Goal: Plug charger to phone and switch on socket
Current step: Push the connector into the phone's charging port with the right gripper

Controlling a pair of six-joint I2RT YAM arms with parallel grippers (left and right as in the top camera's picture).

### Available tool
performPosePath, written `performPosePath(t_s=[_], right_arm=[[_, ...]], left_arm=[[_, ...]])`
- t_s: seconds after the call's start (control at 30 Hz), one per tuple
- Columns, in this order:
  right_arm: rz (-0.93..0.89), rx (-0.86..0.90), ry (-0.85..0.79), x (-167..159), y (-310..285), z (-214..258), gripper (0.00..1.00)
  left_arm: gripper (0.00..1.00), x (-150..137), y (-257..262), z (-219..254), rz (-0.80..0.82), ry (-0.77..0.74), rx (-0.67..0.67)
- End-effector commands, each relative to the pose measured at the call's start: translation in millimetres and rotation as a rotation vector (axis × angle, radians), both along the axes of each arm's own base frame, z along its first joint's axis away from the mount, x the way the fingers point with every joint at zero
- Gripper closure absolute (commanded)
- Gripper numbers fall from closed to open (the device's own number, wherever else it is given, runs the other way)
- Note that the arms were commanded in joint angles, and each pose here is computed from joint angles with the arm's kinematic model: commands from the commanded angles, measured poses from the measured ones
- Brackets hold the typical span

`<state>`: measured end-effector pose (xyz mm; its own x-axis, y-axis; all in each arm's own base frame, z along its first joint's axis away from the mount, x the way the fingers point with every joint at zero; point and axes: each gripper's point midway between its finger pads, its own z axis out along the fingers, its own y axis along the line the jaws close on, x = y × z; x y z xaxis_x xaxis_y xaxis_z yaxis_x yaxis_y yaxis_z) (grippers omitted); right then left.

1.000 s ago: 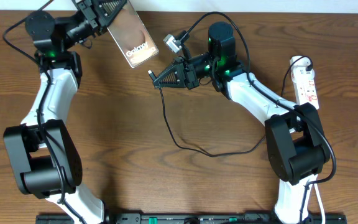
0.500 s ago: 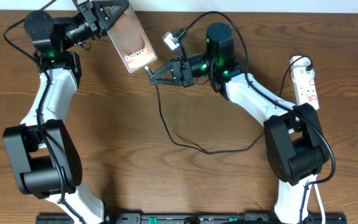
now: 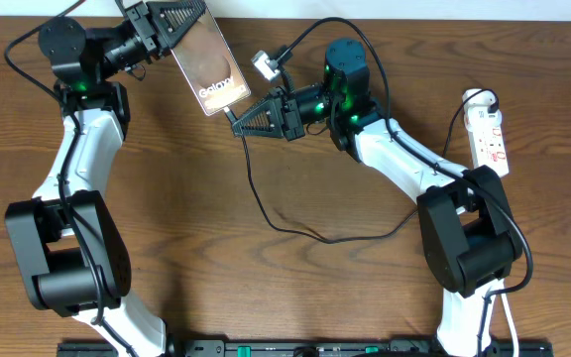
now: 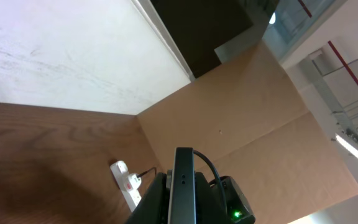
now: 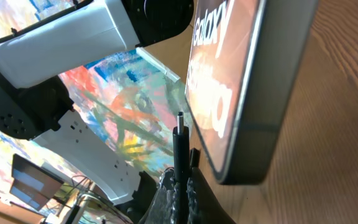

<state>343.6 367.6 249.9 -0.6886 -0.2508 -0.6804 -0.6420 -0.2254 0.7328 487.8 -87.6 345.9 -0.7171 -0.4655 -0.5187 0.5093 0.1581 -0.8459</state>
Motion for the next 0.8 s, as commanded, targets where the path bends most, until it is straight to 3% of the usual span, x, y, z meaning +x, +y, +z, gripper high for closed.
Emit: performPosePath(t_s=[0.0,0.2,0.77], right_arm=[[0.004,0.005,-0.002,0.2,-0.6,6.8,0.99],[0.006,0.005,-0.001,0.0,-1.2,6.8,0.99],[0.04,0.022,-0.032,-2.5,-9.3,11.5,0.99]], left_arm=[[0.93,-3.9,-0.1,18.4,0.009,-0.041,0.0],[0.93,-2.8,0.6,19.0,-0.001,0.071,-0.066],[0.93,-4.1,0.3,18.2,-0.001,0.016,-0.031]])
